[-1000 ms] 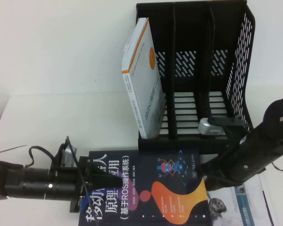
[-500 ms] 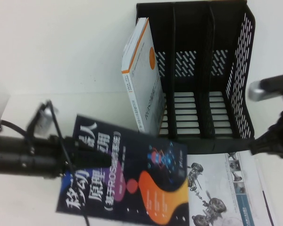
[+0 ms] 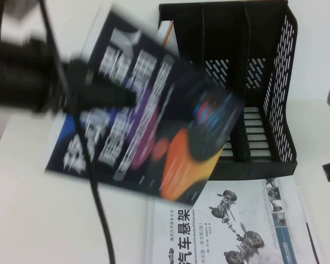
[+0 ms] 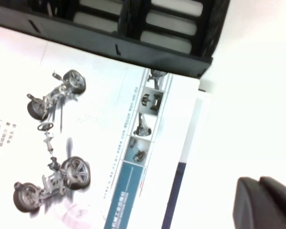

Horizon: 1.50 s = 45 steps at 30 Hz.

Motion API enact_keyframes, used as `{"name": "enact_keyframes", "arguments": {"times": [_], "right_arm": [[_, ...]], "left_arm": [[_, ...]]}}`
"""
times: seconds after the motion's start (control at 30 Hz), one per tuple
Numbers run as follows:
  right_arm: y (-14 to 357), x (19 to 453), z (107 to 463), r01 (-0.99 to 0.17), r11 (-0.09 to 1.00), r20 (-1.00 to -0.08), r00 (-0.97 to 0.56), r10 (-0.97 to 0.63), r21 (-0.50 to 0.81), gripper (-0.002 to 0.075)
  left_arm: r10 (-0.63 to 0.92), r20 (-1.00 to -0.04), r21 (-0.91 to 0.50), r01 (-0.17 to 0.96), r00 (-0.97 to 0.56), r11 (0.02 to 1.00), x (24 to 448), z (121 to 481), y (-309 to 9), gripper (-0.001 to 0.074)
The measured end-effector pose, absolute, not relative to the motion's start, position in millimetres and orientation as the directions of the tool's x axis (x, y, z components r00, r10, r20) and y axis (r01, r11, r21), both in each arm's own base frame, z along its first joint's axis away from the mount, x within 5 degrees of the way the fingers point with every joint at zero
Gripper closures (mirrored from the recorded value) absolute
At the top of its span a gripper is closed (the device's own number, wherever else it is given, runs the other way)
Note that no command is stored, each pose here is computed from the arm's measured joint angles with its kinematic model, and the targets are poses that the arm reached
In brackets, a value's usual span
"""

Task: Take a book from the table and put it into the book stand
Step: Place the book on the book shelf

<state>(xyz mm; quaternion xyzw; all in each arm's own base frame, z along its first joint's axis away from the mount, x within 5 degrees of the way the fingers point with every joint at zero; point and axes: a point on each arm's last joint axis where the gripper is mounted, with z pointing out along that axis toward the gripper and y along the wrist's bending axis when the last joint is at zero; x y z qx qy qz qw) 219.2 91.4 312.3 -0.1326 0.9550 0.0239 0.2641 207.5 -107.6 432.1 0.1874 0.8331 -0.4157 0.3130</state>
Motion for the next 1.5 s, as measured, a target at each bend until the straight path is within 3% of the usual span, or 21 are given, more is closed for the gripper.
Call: {"name": "enact_keyframes", "arguments": {"times": [0.17, 0.3, 0.57, 0.73, 1.13, 1.33, 1.5], "right_arm": [[87.6, 211.2, 318.6, -0.264, 0.964, -0.526, -0.817, -0.235, -0.022, 0.0724], [80.4, 205.0, 327.3, -0.264, 0.962, -0.554, -0.792, -0.257, -0.068, 0.0724], [59.3, 191.2, 342.8, -0.190, 0.962, -0.580, -0.769, -0.271, -0.197, 0.0725], [54.9, 185.6, 343.1, -0.171, 0.962, -0.550, -0.793, -0.261, -0.211, 0.0725], [53.5, 183.6, 342.3, -0.163, 0.963, -0.533, -0.807, -0.256, -0.215, 0.0725], [53.9, 183.6, 342.3, -0.164, 0.964, -0.533, -0.807, -0.254, -0.210, 0.0726], [55.3, 183.9, 342.4, -0.144, 0.973, -0.546, -0.808, -0.220, -0.179, 0.0726]], "left_arm": [[0.084, -0.762, -0.493, 0.660, -0.642, 0.567, 201.7, 484.7, -132.6, 0.0624], [0.050, -0.765, -0.475, 0.616, -0.642, 0.628, 224.4, 504.6, -151.4, 0.0624], [-0.015, -0.748, -0.383, 0.414, -0.663, 0.826, 314.8, 496.6, -170.6, 0.0624], [-0.047, -0.703, -0.401, 0.341, -0.710, 0.850, 347.8, 477.5, -182.0, 0.0624], [-0.011, -0.605, -0.482, 0.355, -0.796, 0.801, 341.3, 471.0, -191.0, 0.0624], [-0.003, -0.650, -0.515, 0.438, -0.760, 0.737, 322.0, 495.7, -190.3, 0.0624], [-0.018, -0.677, -0.483, 0.424, -0.736, 0.766, 319.7, 502.3, -184.1, 0.0624]]}}
